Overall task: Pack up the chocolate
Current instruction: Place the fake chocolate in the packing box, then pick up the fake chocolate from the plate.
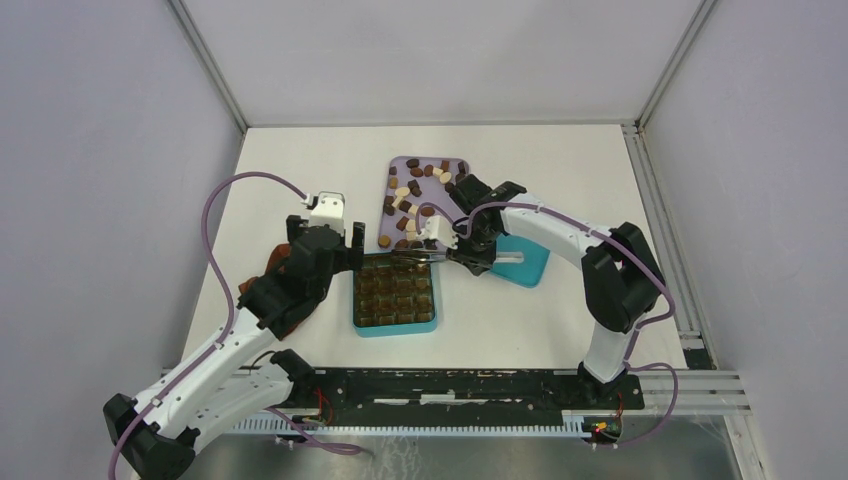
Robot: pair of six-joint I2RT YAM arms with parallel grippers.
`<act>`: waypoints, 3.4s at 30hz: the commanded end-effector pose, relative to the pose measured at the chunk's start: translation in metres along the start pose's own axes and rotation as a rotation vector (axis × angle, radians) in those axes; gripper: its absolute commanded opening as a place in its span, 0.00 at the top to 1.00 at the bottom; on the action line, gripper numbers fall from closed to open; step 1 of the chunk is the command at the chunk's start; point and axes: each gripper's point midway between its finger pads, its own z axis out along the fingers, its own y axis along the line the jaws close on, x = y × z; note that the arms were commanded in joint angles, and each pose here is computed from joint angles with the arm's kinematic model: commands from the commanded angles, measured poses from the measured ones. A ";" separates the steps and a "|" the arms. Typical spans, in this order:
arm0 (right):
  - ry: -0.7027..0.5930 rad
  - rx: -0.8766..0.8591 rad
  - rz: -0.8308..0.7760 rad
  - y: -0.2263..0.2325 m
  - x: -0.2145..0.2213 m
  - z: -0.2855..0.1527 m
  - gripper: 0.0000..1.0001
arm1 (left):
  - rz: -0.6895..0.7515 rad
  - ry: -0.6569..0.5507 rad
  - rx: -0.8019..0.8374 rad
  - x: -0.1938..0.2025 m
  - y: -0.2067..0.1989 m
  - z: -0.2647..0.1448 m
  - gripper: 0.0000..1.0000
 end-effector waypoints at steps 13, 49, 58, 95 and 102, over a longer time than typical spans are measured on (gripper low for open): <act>-0.051 0.022 -0.017 -0.003 -0.018 -0.012 0.59 | 0.013 -0.026 -0.012 -0.007 0.002 0.002 0.02; -0.105 0.067 0.364 -0.120 0.042 -0.028 0.63 | 0.009 -0.031 0.030 -0.009 -0.004 0.000 0.02; -0.059 0.023 0.387 -0.124 0.049 -0.004 0.62 | 0.003 -0.044 0.036 -0.011 -0.003 -0.003 0.02; 0.034 -0.035 0.355 -0.112 0.043 0.016 0.71 | 0.015 -0.040 0.036 -0.011 -0.004 -0.001 0.02; 0.024 -0.038 0.352 -0.106 0.043 0.011 0.87 | 0.013 -0.042 0.038 -0.011 -0.004 -0.001 0.02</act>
